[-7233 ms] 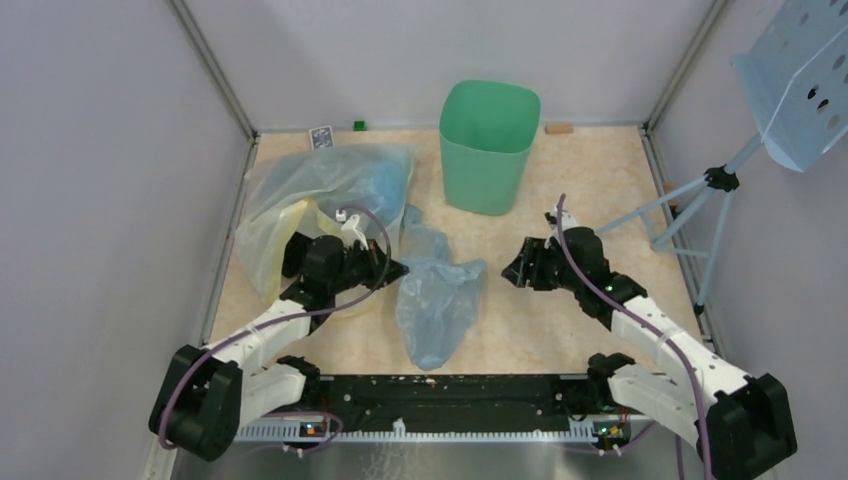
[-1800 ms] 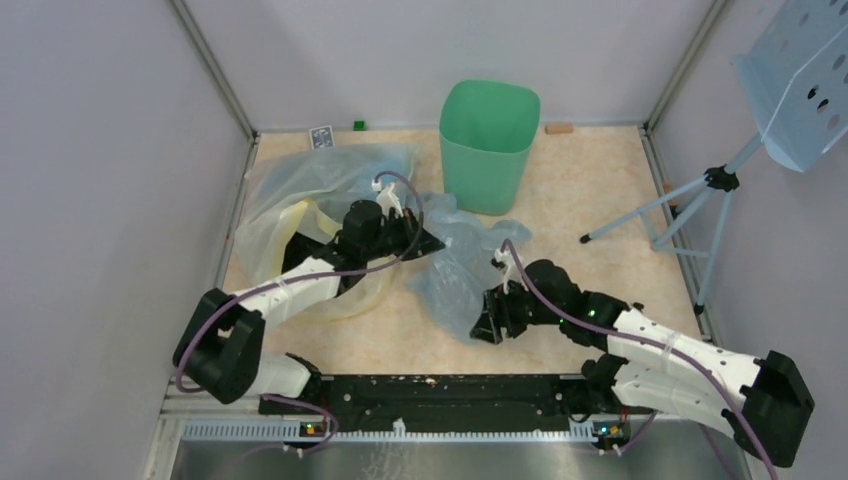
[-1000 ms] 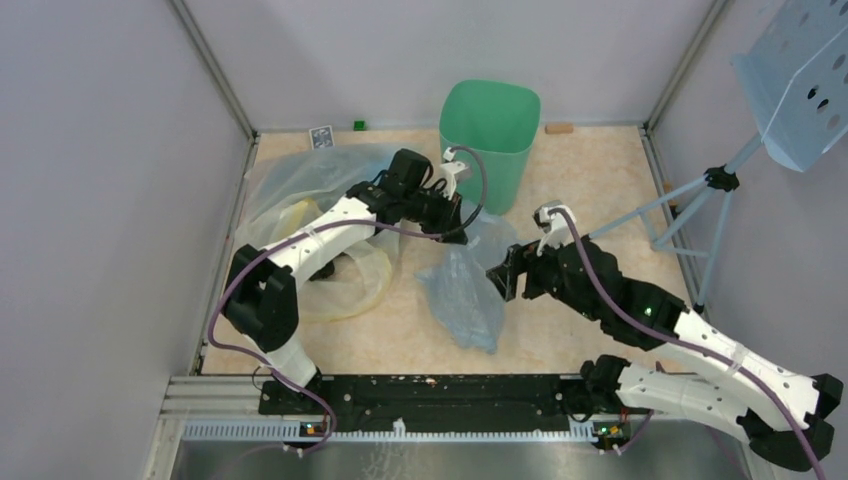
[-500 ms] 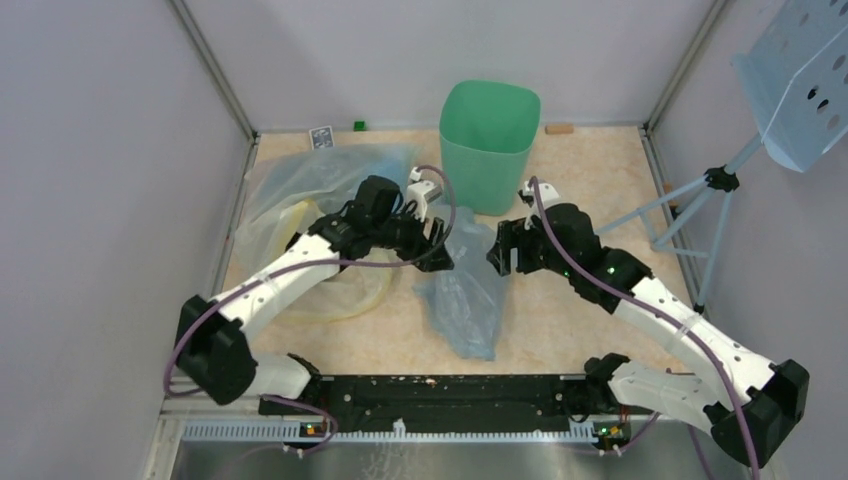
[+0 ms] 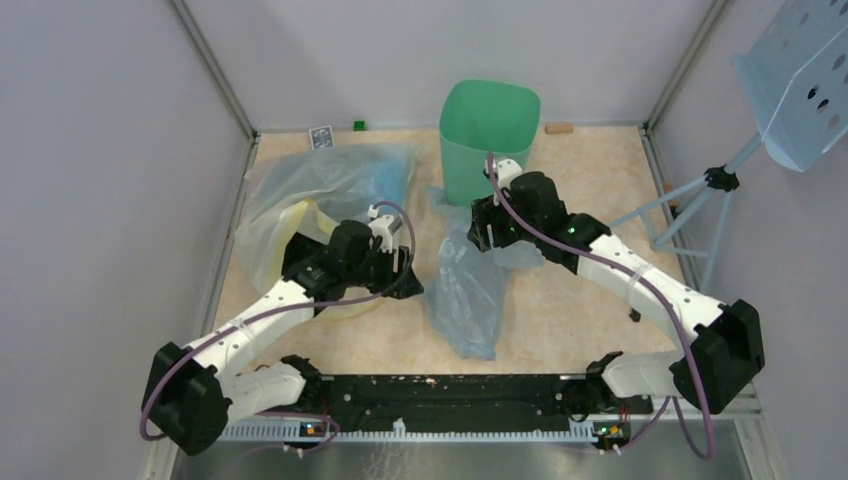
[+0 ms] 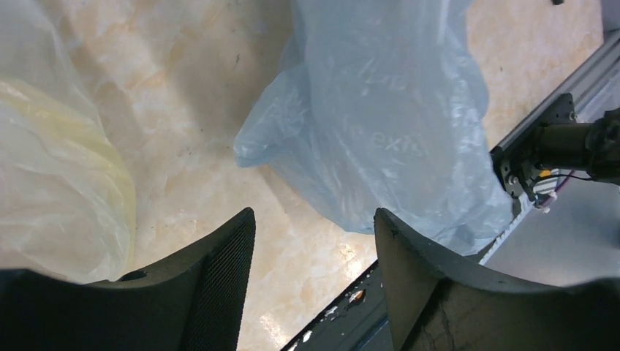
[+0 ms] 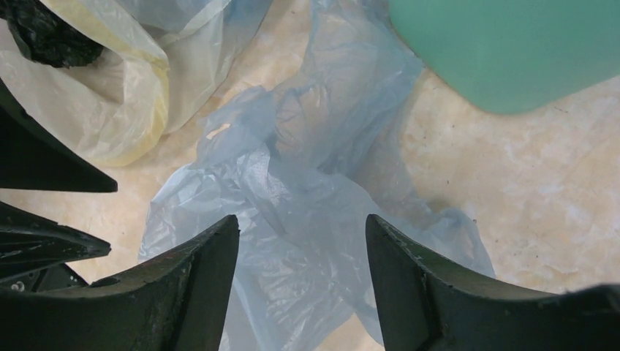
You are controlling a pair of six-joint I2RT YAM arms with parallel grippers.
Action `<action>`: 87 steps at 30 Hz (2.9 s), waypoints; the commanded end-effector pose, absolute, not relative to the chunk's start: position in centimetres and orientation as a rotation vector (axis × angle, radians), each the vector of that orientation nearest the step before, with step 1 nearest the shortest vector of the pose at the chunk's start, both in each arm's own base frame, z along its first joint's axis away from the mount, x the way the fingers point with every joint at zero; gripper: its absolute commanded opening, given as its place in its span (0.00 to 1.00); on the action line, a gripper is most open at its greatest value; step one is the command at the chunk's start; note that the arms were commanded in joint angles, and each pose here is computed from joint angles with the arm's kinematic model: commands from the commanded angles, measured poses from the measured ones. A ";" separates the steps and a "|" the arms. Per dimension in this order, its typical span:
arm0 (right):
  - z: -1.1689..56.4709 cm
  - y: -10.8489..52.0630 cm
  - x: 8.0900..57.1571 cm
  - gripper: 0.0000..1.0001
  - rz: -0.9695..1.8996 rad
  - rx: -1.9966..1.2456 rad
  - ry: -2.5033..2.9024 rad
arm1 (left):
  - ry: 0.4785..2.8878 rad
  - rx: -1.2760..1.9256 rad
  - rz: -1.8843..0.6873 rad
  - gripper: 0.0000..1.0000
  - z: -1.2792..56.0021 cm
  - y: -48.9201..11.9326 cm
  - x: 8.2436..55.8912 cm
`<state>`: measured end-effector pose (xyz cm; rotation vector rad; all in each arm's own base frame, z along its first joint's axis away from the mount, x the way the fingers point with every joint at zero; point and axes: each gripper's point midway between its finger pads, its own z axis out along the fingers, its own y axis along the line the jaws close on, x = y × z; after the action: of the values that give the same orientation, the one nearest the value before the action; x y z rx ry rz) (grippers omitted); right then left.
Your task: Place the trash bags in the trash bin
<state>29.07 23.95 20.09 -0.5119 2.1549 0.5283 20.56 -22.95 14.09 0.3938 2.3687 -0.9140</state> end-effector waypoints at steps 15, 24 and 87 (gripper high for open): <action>18.3 23.7 28.9 0.51 0.528 -0.591 2.140 | 2.366 0.313 -1.006 0.75 8.4 -25.8 23.6; 18.0 22.2 28.3 0.01 0.486 -0.526 2.169 | 2.422 0.146 -0.965 0.03 5.7 -24.7 24.6; 25.5 15.9 30.7 0.74 0.562 -0.189 2.126 | 2.182 0.592 -1.209 0.00 17.2 -20.3 21.3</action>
<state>29.16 12.63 24.04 -0.0903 2.1701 0.3929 22.61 -18.66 14.88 0.4039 2.2895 -1.1146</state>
